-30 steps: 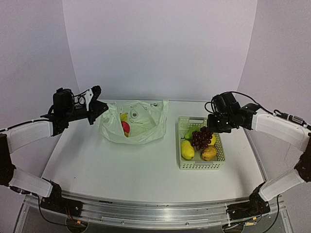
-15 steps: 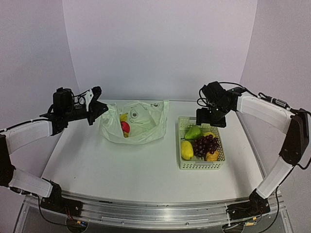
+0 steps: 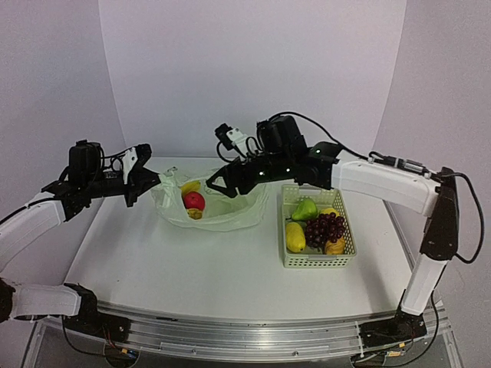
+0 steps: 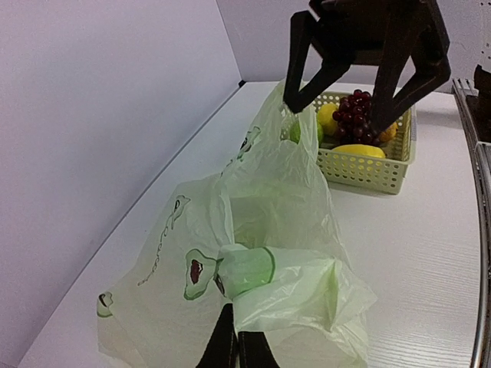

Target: Untie the knot of the plastic bag and take out the fruit

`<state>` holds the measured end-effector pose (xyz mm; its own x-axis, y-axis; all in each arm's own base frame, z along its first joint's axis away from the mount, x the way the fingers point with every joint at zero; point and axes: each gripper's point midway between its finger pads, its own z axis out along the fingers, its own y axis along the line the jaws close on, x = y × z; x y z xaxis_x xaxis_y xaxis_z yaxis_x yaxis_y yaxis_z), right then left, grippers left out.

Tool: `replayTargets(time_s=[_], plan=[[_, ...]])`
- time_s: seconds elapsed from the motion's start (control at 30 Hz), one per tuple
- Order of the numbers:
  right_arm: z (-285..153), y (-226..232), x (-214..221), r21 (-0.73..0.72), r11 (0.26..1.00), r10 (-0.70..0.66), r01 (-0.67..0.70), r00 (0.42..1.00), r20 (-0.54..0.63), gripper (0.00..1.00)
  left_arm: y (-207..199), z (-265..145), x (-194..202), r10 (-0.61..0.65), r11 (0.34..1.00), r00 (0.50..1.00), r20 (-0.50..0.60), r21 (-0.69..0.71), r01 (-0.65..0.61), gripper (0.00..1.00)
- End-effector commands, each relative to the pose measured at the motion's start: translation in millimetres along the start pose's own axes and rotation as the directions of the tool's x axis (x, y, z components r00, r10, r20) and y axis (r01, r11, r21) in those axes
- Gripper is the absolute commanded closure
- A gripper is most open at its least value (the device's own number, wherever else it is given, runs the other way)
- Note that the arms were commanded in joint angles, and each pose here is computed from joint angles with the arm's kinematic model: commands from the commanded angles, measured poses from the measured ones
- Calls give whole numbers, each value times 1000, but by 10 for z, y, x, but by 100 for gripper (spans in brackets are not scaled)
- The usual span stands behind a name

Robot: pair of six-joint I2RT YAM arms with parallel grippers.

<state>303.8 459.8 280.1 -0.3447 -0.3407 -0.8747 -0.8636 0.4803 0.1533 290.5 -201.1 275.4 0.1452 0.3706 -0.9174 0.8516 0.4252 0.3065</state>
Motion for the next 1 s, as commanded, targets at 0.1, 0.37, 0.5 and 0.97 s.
replayTargets(time_s=[0.1, 0.37, 0.5, 0.97], plan=[[711, 377, -5, -328, 945, 58, -20, 993, 107, 43, -192, -190, 44, -53, 998, 996, -78, 27, 55, 100], [1058, 206, 424, -273, 961, 50, -33, 997, 56, 55, -106, -138, 140, -82, 997, 989, -124, 1, 82, 100], [1368, 42, 538, -223, 974, 52, -40, 998, 45, 58, -65, -85, 151, -78, 997, 990, -121, 3, 79, 100], [1148, 79, 865, -224, 974, 23, -21, 1000, 8, 60, 130, 20, 308, -137, 988, 981, -141, -88, 126, 100]])
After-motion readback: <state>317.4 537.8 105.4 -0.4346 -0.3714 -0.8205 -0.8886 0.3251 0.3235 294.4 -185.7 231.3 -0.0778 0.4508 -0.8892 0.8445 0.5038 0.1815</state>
